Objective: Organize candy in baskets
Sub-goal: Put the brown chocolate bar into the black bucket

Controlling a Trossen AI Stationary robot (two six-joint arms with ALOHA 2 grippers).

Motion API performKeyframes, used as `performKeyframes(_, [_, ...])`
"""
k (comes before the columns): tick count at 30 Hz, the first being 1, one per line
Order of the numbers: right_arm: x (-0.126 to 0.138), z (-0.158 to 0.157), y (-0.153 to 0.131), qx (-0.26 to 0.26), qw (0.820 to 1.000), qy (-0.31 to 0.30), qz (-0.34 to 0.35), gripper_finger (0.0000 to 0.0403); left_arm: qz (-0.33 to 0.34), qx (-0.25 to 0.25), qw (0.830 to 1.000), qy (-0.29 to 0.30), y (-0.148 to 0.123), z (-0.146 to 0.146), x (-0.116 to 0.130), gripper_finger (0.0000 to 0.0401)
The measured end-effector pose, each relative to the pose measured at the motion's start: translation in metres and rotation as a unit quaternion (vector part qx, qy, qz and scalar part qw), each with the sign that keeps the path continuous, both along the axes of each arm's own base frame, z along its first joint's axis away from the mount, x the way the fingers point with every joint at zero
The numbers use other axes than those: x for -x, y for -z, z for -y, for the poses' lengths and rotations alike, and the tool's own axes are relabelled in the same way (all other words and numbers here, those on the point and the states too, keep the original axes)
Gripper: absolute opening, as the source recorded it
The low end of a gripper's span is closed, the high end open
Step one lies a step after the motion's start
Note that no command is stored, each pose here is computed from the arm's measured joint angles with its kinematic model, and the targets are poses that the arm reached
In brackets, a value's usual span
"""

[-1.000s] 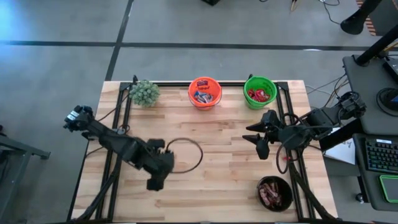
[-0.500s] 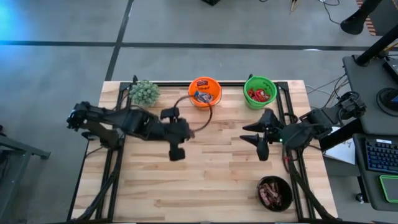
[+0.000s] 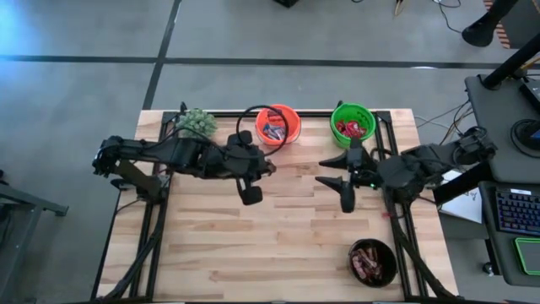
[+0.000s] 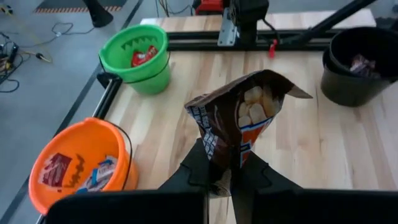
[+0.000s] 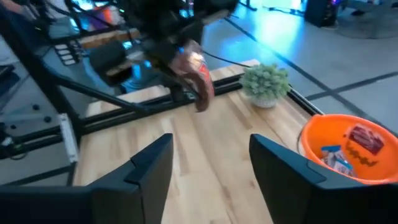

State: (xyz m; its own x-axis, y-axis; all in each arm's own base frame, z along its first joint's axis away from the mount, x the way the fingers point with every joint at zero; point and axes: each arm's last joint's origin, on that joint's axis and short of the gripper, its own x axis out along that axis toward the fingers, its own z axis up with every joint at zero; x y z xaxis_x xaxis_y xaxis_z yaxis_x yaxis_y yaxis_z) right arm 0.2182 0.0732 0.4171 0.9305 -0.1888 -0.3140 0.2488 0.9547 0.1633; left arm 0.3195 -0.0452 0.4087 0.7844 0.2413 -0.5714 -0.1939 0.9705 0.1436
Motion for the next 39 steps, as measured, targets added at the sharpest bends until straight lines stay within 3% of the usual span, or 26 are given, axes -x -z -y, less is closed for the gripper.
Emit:
performKeyframes(6, [-0.021, 0.011, 0.011, 0.030, 0.999, 0.017, -0.028, 0.0230, 0.037, 0.000, 0.999, 0.009, -0.006, 0.000, -0.005, 0.0002])
performKeyframes(11, [-0.043, 0.008, 0.018, 0.056, 0.997, -0.043, -0.032, 0.0237, 0.065, 0.003, 0.998, 0.009, -0.011, 0.001, -0.008, 0.0002])
performKeyframes(17, [-0.063, 0.005, 0.021, 0.106, 0.993, -0.056, -0.005, 0.0238, 0.069, 0.004, 0.998, 0.009, -0.011, 0.001, -0.008, 0.0002])
performKeyframes(26, [-0.072, 0.022, 0.019, 0.096, 0.995, -0.020, 0.012, 0.0238, 0.071, 0.014, 0.997, 0.020, -0.010, 0.002, -0.010, 0.0002])
performKeyframes(32, [-0.076, 0.024, 0.016, 0.073, 0.995, -0.058, 0.039, 0.0230, 0.055, 0.008, 0.998, 0.027, 0.000, 0.003, -0.021, 0.0002])
performKeyframes(39, [-0.076, 0.025, 0.015, 0.057, 0.996, -0.050, 0.047, 0.0219, 0.055, -0.002, 0.998, 0.031, 0.007, 0.005, -0.032, 0.0002])
